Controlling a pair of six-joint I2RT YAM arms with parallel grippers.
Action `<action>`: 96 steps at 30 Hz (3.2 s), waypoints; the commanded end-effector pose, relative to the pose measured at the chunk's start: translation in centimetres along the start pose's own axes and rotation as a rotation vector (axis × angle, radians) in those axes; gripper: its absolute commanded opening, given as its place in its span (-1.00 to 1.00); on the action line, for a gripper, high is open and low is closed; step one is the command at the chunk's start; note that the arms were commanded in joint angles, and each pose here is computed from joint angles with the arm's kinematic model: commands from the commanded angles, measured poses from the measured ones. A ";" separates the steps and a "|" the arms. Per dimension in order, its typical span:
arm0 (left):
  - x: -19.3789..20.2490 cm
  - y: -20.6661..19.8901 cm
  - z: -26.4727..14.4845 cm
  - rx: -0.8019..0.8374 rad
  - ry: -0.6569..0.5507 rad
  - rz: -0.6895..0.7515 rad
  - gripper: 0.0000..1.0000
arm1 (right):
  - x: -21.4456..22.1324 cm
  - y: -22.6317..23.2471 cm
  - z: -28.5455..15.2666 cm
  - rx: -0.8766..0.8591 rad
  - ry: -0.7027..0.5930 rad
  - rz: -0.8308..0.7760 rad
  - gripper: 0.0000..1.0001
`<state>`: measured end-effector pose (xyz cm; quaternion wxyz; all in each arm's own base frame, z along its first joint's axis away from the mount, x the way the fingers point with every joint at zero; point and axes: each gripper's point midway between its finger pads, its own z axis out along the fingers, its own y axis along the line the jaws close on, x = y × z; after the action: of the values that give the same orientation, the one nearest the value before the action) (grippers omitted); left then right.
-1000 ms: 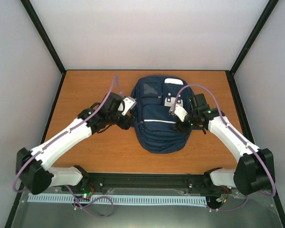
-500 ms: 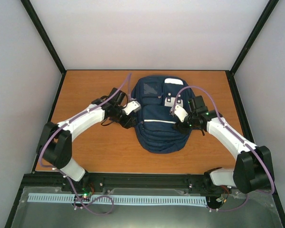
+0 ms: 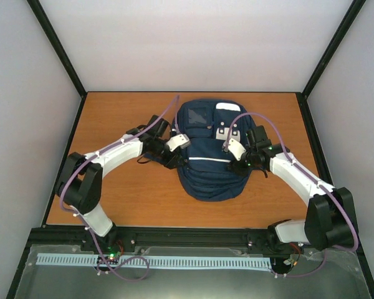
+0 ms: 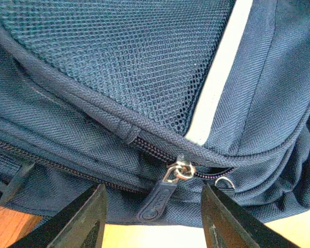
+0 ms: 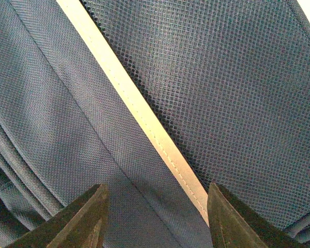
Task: Pack the student bag
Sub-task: Zip the student bag at the center of the board.
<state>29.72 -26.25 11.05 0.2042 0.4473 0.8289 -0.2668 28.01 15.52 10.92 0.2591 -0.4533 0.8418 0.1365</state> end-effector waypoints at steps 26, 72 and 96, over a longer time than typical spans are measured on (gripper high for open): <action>1.0 -2.6 0.8 0.045 0.066 -0.005 -0.45 | 0.8 0.4 1.5 -0.040 0.038 0.013 0.08; -4.3 -15.1 5.7 0.298 0.046 -0.067 -0.93 | 1.7 -1.5 1.9 -0.036 0.072 0.086 0.07; -5.8 -10.4 -3.8 -0.039 -0.197 -0.138 1.00 | 1.3 1.3 -4.8 -0.054 -0.010 0.076 0.10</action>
<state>21.06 -33.76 18.21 0.2021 0.4043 0.8319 -0.3220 25.49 12.64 14.64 0.2603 -0.4152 0.8560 0.1645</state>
